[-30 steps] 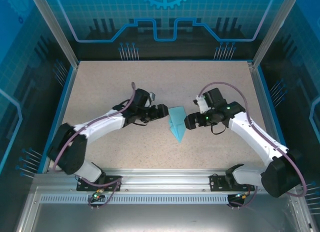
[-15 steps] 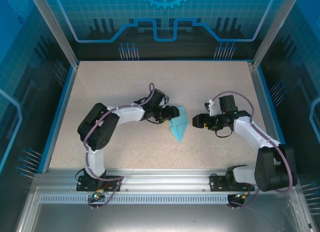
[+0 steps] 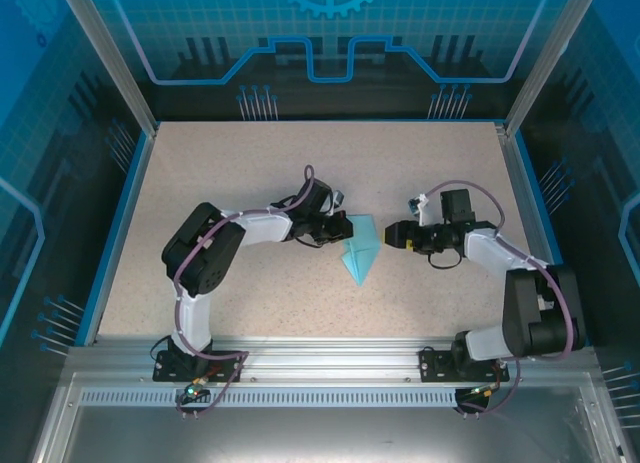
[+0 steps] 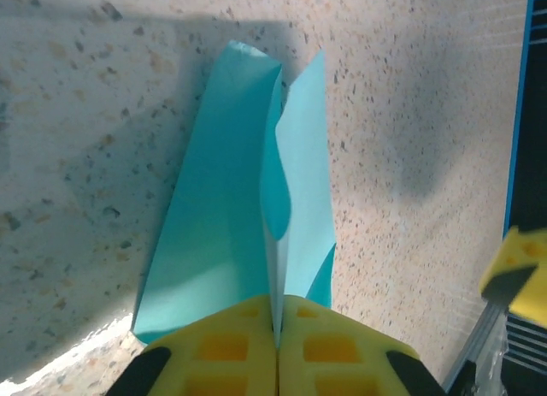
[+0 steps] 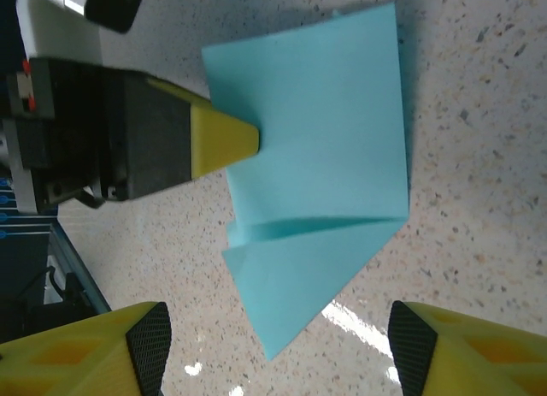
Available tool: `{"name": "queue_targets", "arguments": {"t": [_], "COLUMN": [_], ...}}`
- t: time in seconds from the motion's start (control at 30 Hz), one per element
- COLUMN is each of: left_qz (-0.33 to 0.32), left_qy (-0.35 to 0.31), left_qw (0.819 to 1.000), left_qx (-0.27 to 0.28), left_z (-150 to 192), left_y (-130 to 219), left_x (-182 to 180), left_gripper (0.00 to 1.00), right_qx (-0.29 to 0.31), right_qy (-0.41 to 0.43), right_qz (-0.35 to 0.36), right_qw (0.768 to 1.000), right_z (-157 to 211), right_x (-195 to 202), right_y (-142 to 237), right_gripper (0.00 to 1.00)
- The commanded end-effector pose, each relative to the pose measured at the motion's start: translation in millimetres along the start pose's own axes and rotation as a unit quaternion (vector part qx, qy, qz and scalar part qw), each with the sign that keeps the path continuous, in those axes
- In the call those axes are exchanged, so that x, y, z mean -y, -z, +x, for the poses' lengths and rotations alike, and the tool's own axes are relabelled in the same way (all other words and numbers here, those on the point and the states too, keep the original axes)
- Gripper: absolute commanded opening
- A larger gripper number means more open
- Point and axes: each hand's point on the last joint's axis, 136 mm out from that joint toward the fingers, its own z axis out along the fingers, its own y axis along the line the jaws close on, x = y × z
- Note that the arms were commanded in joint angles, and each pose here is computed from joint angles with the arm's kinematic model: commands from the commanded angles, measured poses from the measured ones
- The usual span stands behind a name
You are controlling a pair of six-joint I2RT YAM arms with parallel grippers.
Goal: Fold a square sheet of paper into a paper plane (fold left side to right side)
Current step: Fold the wing for the fifth time at the center of the table.
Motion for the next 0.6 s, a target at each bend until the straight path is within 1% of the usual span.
{"name": "queue_targets", "arguments": {"t": [0.0,0.1,0.3,0.57], "left_qz": [0.061,0.093,0.135,0.157], "left_qy": [-0.049,-0.070,-0.090,-0.107], "left_qw": [0.997,0.993,0.987,0.982], "left_qx": [0.008,0.009,0.008,-0.004], "left_z": [0.4,3.5,8.3,12.9], "left_y": [22.4,34.1,47.3,50.8], "left_x": [25.6,34.1,41.1,48.6], "left_gripper": [0.05,0.04,0.03,0.02], "right_qx": [0.020,0.009,-0.012,-0.048], "right_qy": [0.024,0.025,0.020,0.013], "right_qz": [-0.057,-0.095,-0.124,-0.153], "right_qw": [0.998,0.995,0.992,0.987], "right_z": [-22.6,-25.9,-27.5,-19.6], "right_x": [-7.6,-8.8,-4.4,-10.5], "right_y": [-1.2,-10.0,-23.9,-44.0], "right_gripper": [0.71,0.70,0.69,0.66]}}
